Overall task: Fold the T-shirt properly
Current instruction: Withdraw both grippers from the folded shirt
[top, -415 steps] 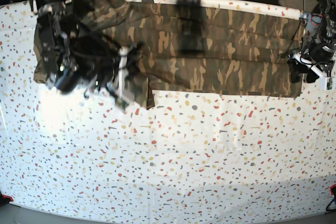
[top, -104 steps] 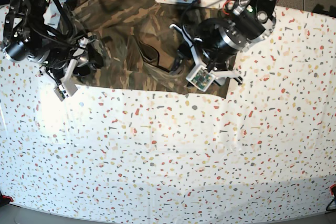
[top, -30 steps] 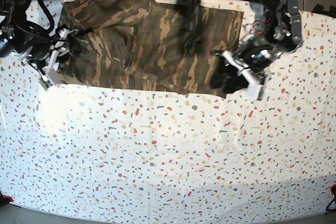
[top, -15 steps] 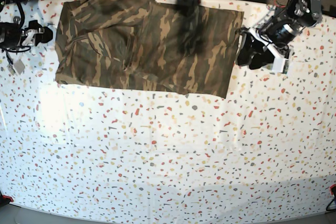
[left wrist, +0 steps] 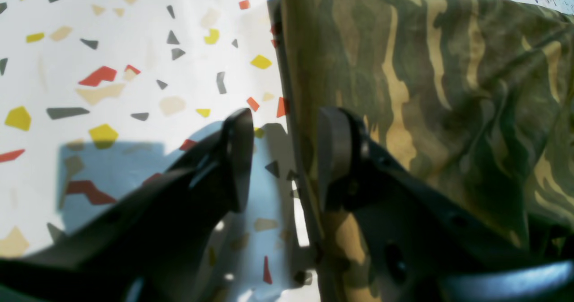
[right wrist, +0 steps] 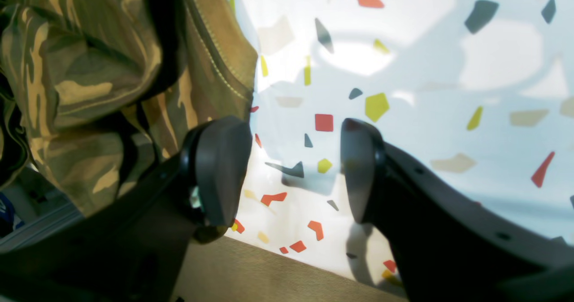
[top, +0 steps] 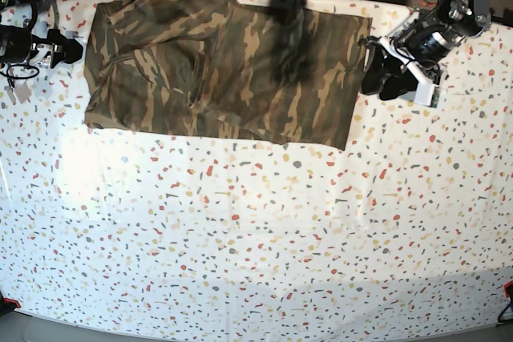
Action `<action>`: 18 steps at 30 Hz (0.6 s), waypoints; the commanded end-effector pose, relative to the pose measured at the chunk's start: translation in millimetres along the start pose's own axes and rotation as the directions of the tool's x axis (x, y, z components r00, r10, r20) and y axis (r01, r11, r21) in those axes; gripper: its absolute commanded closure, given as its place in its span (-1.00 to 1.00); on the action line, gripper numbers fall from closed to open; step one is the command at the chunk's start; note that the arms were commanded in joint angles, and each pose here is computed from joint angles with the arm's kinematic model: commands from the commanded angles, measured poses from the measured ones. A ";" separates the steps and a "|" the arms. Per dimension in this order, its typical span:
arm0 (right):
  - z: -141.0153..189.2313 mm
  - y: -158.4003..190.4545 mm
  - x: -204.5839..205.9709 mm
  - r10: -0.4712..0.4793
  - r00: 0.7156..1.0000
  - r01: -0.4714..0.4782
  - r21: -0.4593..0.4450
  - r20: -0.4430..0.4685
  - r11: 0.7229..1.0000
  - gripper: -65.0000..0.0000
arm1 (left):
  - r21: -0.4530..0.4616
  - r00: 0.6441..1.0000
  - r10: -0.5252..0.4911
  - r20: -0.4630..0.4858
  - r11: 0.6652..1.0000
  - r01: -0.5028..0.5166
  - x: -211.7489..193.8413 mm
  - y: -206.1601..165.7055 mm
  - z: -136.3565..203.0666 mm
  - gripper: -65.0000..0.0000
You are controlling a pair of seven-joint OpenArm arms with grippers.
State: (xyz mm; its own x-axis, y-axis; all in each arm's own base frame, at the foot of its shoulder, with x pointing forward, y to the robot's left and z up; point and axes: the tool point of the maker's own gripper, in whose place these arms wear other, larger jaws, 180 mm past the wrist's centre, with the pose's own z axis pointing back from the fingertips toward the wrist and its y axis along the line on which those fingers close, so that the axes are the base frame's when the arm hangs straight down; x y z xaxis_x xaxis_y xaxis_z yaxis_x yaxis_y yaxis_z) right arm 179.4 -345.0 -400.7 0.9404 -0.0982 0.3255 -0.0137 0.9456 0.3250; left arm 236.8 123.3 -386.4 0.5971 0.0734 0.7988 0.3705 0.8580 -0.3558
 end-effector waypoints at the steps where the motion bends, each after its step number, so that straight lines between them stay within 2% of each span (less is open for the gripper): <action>1: 7.3 -3.9 7.4 0.019 1.000 -0.019 -0.012 0.009 1.000 -0.14 | -0.015 0.999 -0.013 0.052 1.000 0.014 14.2 -3.0 1.8 0.28; 7: -4.4 19.3 0.5 0.022 0.999 -0.020 0.084 -0.026 0.996 -0.13 | -0.015 0.999 -0.013 0.052 1.000 0.014 14.2 -3.0 1.8 0.29; 14: -21.3 58.8 -12.9 0.032 0.996 -0.012 0.239 -0.082 0.971 -0.13 | -0.015 0.999 -0.013 0.051 1.000 0.014 14.2 -3.0 1.8 0.29; 18: -28.2 73.9 -10.8 0.050 0.997 -0.030 0.279 -0.064 0.960 -0.07 | -0.015 0.999 -0.013 0.051 1.000 0.014 14.1 -2.9 1.8 0.29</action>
State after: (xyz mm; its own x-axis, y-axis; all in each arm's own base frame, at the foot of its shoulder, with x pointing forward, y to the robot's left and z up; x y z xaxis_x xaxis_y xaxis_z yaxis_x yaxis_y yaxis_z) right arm 178.7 -262.1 -407.2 0.9561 -0.0539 0.2880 -0.1235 0.8171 0.5631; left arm 236.7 123.2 -386.4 0.5974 0.0741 0.7985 0.3702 0.8578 -0.3565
